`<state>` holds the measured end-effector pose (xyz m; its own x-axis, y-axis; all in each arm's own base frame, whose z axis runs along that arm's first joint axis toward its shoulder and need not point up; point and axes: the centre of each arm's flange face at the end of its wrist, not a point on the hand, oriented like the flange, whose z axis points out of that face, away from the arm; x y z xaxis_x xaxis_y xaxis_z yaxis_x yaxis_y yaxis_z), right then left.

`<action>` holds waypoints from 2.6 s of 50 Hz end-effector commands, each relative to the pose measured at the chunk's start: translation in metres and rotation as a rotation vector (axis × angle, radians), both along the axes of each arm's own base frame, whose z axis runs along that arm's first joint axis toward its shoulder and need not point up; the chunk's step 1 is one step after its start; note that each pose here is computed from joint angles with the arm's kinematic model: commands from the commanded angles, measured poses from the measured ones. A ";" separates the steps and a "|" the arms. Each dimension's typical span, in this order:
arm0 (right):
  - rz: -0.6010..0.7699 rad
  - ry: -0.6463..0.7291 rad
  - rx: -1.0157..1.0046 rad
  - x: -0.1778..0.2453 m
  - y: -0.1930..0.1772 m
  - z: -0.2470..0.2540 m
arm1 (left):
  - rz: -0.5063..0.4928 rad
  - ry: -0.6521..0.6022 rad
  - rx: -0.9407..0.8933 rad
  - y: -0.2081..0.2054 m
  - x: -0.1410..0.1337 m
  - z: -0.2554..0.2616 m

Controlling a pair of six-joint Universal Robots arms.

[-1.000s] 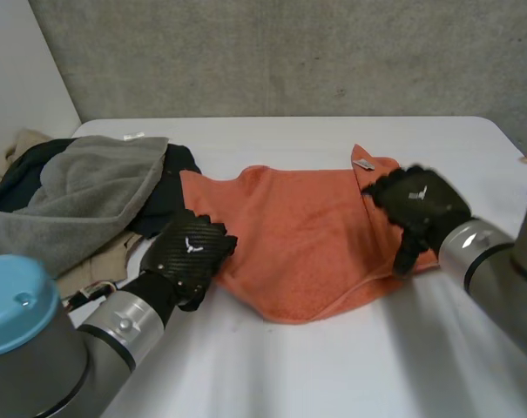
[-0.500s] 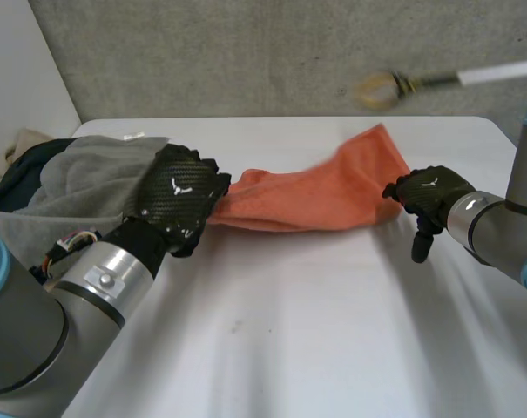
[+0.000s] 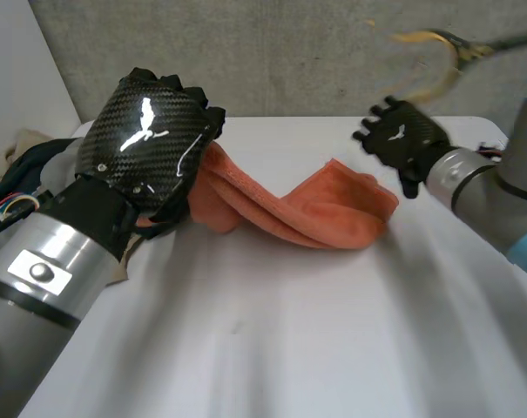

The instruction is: Fold the laundry.

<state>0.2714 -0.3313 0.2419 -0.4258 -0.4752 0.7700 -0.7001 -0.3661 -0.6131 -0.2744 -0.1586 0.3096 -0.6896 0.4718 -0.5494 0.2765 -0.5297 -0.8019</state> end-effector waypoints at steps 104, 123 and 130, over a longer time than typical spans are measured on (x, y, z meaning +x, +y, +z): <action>0.296 0.056 -0.003 0.059 0.032 -0.022 | -0.097 0.026 0.056 0.046 0.010 -0.024; -0.177 -0.055 0.210 0.012 0.024 -0.037 | -0.007 -0.008 0.115 0.008 0.014 -0.042; -0.168 -0.187 0.334 -0.009 0.067 0.006 | -0.011 0.014 0.072 -0.012 0.002 -0.035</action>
